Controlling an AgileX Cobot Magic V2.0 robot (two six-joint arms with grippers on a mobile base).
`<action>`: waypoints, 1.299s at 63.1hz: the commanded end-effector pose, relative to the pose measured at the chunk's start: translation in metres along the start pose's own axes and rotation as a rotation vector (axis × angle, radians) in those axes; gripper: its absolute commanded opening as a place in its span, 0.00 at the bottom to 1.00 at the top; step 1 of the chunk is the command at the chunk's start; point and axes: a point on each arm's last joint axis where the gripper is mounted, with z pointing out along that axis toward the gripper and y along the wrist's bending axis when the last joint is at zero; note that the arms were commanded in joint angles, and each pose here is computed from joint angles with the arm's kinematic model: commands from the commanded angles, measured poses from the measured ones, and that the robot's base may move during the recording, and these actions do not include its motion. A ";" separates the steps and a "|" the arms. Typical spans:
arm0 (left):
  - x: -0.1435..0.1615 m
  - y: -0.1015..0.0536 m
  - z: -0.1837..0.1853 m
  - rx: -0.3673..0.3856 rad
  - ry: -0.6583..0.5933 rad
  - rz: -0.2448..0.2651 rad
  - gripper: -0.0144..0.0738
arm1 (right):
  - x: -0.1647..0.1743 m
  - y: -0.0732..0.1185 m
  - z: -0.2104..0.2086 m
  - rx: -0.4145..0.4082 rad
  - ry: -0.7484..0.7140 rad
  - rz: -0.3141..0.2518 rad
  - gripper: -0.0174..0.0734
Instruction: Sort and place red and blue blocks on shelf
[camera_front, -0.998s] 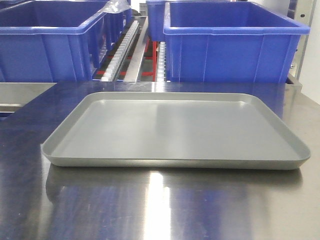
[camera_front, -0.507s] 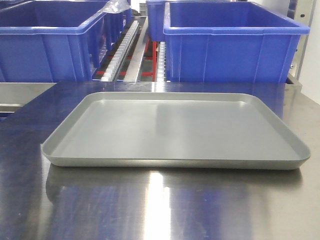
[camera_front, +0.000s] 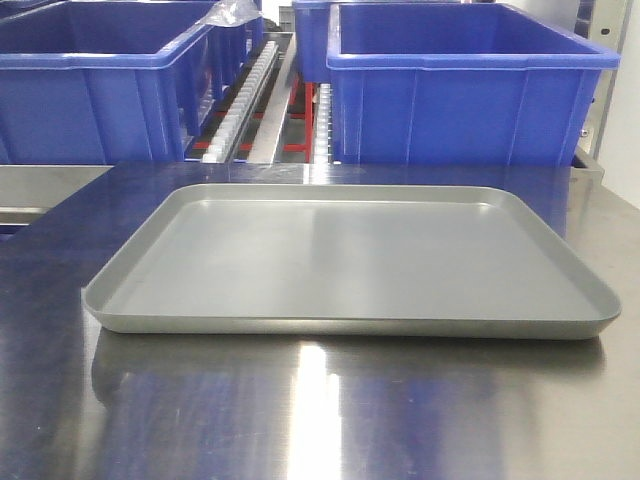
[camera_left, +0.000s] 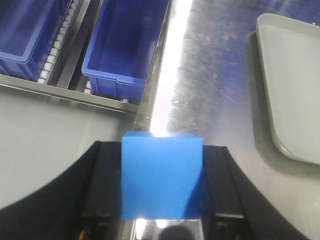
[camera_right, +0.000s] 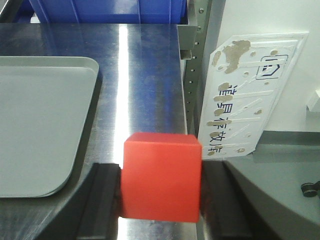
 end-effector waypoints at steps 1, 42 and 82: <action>-0.015 -0.005 -0.005 0.036 -0.102 -0.007 0.31 | -0.016 0.001 -0.004 -0.002 -0.104 -0.011 0.26; -0.015 -0.005 -0.005 0.036 -0.102 -0.007 0.31 | -0.016 0.001 -0.004 -0.002 -0.104 -0.011 0.26; -0.015 -0.005 -0.005 0.036 -0.102 -0.007 0.31 | -0.016 0.001 -0.004 -0.002 -0.104 -0.011 0.26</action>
